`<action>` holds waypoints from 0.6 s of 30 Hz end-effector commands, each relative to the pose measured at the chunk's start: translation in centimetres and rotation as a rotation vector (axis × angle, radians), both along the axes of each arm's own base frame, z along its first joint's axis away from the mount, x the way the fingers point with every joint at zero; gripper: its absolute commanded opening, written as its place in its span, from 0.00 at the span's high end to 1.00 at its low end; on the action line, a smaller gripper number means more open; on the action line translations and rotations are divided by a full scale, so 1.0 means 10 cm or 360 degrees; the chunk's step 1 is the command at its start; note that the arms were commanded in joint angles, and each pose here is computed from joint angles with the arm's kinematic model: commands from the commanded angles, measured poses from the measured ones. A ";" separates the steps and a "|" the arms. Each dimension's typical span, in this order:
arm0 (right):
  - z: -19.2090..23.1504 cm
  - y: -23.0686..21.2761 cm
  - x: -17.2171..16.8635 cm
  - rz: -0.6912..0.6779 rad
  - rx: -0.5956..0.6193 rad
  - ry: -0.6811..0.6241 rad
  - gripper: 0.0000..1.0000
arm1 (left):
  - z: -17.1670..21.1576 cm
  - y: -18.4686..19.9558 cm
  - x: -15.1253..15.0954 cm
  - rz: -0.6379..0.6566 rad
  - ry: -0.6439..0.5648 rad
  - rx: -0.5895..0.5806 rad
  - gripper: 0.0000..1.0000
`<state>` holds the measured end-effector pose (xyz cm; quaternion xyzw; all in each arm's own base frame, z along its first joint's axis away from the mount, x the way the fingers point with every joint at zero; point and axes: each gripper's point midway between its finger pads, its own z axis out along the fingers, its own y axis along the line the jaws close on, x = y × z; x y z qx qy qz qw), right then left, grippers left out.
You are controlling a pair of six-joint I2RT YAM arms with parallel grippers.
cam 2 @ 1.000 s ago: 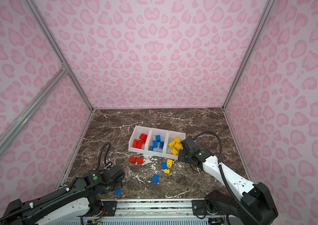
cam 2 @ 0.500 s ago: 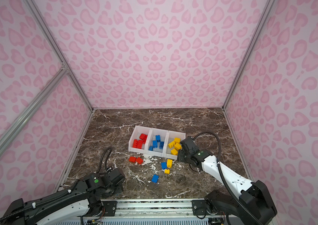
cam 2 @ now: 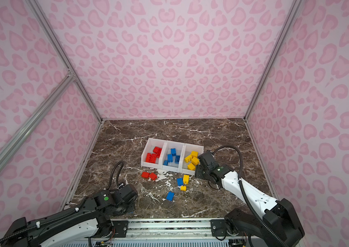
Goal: Sort the legos into containers by color
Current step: 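Carry the blue brick into the middle compartment and open the left gripper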
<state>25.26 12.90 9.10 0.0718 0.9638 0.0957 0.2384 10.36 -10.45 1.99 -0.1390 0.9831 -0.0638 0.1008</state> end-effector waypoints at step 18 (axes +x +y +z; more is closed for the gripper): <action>0.14 -0.04 -0.08 -0.0027 0.0009 -0.0045 0.31 | 1.13 -1.93 2.27 -0.0686 -0.0569 -0.0030 0.70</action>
